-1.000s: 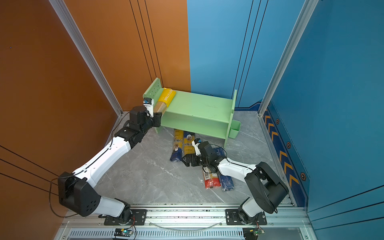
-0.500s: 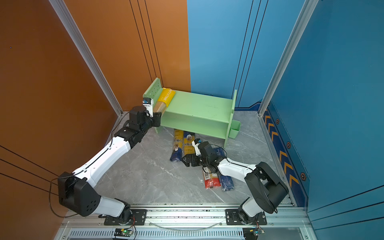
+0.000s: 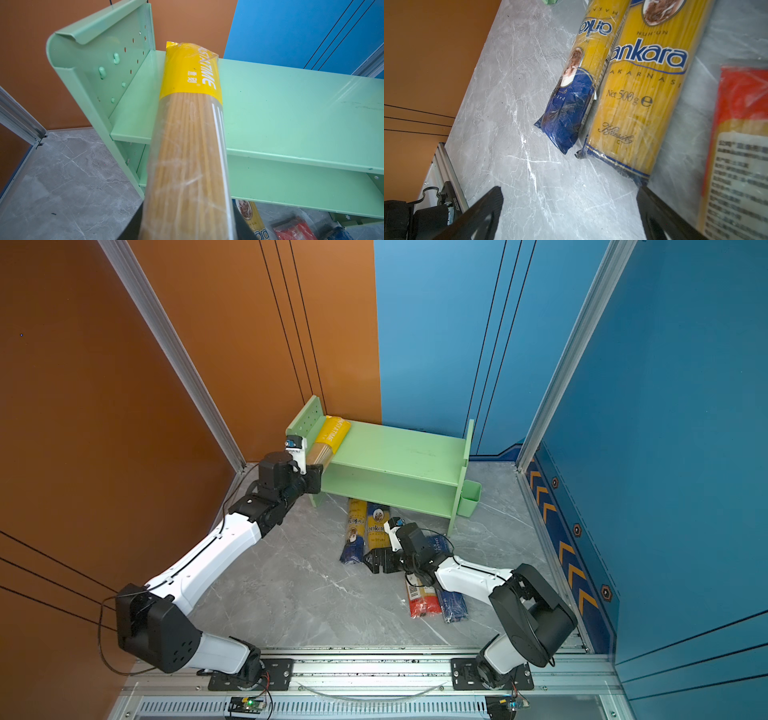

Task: Place and organize the pasta boxes and bags onto the shelf

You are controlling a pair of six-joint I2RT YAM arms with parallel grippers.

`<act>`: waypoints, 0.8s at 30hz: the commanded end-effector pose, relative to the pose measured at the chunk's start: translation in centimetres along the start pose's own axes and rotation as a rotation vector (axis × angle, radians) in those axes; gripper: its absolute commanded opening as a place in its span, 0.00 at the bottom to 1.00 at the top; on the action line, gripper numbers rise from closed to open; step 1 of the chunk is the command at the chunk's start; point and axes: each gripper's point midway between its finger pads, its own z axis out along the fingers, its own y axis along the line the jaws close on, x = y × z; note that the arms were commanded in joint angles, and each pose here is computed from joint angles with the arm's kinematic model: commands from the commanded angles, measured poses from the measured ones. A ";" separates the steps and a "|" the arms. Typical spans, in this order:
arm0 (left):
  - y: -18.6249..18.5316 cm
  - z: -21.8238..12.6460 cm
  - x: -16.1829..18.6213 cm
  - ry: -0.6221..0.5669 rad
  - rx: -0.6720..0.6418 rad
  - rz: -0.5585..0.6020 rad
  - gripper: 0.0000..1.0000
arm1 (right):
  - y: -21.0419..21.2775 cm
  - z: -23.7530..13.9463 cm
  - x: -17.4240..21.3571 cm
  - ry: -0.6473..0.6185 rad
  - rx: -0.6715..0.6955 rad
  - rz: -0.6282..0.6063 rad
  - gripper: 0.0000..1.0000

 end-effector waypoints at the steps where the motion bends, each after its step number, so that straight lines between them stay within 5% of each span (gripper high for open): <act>1: -0.2 -2.0 -7.4 -0.242 0.011 -0.050 0.30 | -0.1 0.3 0.4 0.006 -0.007 -0.006 0.99; 24: -0.5 -1.8 -7.3 -0.238 0.022 -0.040 0.52 | 0.2 0.2 0.3 0.001 -0.025 -0.014 1.00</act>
